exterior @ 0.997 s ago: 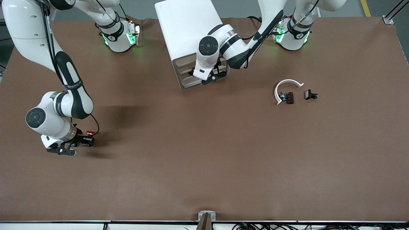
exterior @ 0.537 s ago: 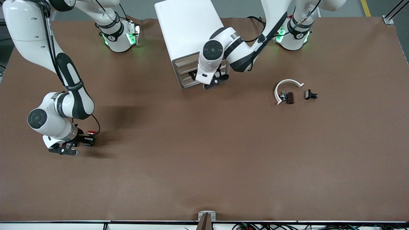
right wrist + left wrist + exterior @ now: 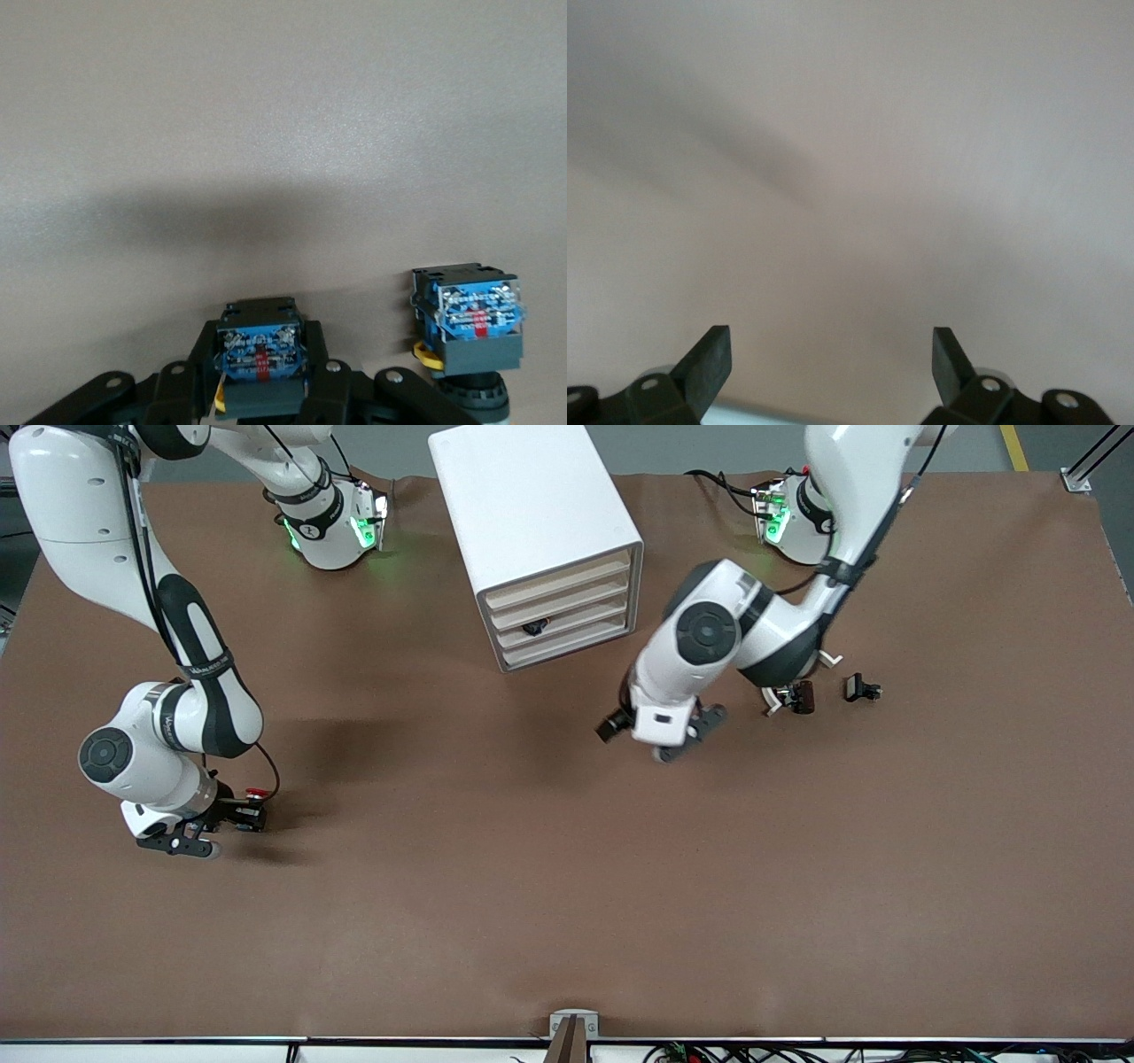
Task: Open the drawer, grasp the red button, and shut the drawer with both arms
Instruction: 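Withdraw the left gripper from the closed drawer while the right gripper releases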
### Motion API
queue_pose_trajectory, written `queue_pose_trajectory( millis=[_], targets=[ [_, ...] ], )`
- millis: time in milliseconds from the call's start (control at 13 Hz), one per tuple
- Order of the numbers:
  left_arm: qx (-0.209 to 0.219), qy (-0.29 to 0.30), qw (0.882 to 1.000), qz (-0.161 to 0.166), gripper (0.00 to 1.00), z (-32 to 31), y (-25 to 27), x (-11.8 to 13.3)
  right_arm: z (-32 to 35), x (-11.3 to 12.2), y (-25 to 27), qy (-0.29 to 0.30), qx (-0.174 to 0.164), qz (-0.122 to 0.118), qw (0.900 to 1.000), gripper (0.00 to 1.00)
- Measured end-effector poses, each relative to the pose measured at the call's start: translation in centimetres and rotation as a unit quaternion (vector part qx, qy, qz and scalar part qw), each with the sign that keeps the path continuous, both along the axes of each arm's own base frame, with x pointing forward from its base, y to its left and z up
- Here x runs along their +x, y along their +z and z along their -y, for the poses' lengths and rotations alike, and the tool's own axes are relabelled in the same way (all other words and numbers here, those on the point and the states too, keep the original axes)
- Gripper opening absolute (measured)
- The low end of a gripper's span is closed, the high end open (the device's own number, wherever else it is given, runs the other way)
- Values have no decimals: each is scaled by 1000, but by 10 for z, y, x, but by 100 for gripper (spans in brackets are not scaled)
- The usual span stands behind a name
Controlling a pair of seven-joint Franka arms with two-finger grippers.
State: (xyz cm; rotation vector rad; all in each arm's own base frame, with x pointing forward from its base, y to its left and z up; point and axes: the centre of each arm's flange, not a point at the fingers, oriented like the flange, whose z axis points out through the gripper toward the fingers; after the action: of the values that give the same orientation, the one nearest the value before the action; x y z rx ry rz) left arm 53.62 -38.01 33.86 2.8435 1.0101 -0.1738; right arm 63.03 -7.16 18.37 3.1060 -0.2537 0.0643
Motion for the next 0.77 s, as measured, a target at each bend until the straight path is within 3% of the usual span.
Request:
queue_pose_trajectory(
  millis=[230, 307, 613, 767],
  targets=[
    [19, -14, 999, 33, 100, -56, 31, 35, 0, 1, -1, -1, 0, 1, 1000, 42],
    [23, -18, 999, 39, 100, -75, 43, 43, 0, 2, 0, -1, 0, 3, 1000, 47],
    [39, 19, 997, 63, 100, -166, 92, 75, 0, 3, 1, -1, 0, 4, 1000, 85],
    [47, 0, 997, 62, 100, -205, 121, 87, -1, 4, 2, 0, 1, 6, 1000, 100]
  ],
)
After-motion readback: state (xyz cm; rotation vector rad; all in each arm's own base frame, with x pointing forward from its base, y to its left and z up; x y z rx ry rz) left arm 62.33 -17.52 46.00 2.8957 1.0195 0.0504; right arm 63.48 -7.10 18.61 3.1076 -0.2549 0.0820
